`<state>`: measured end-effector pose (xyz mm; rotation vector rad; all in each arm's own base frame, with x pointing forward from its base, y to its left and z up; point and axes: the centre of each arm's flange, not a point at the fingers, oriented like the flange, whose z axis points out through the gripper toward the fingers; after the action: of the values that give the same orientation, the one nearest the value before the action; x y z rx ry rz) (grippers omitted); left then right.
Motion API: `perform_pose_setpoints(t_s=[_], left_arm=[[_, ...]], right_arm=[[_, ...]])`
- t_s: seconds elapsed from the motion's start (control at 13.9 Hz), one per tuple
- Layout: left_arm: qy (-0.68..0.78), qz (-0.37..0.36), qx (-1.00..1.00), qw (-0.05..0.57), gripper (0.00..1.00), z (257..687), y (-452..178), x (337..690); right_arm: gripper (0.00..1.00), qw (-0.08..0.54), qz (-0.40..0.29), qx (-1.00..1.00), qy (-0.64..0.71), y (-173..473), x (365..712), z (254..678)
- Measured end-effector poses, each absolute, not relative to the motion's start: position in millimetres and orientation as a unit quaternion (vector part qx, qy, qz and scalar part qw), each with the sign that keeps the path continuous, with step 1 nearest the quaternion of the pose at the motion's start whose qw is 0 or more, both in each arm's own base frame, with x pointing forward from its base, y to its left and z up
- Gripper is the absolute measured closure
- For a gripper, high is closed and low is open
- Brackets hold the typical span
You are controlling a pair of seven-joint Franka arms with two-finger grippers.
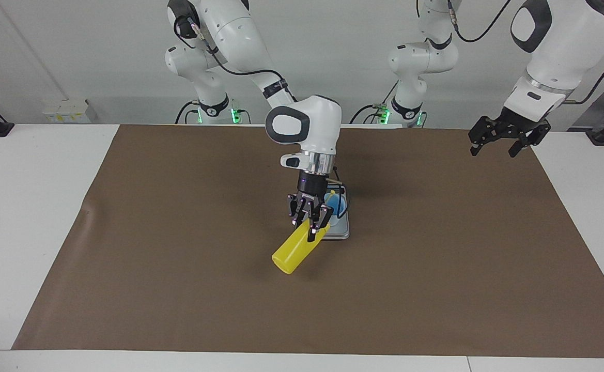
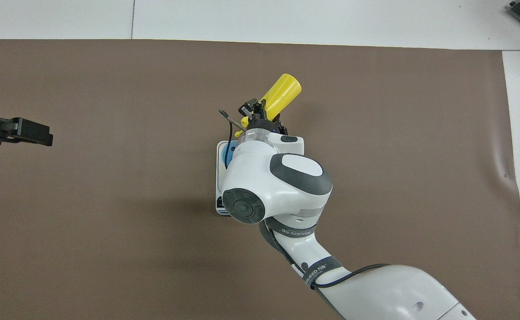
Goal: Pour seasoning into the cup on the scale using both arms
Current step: 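Tilt the bottle nozzle down into the cup with the right gripper, then carry the bottle back and set it upright on the table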
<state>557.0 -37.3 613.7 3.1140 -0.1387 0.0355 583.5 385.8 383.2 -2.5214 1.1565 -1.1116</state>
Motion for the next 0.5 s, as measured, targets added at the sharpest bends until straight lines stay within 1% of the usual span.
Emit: perform_pose_setpoints(t_s=[0.5], left_arm=[[-0.044, 0.011, 0.999, 0.012, 0.0, 614, -37, 557]], right_arm=[[0.52, 0.101, -0.348, -0.816, 0.449, 357, 600, 418]])
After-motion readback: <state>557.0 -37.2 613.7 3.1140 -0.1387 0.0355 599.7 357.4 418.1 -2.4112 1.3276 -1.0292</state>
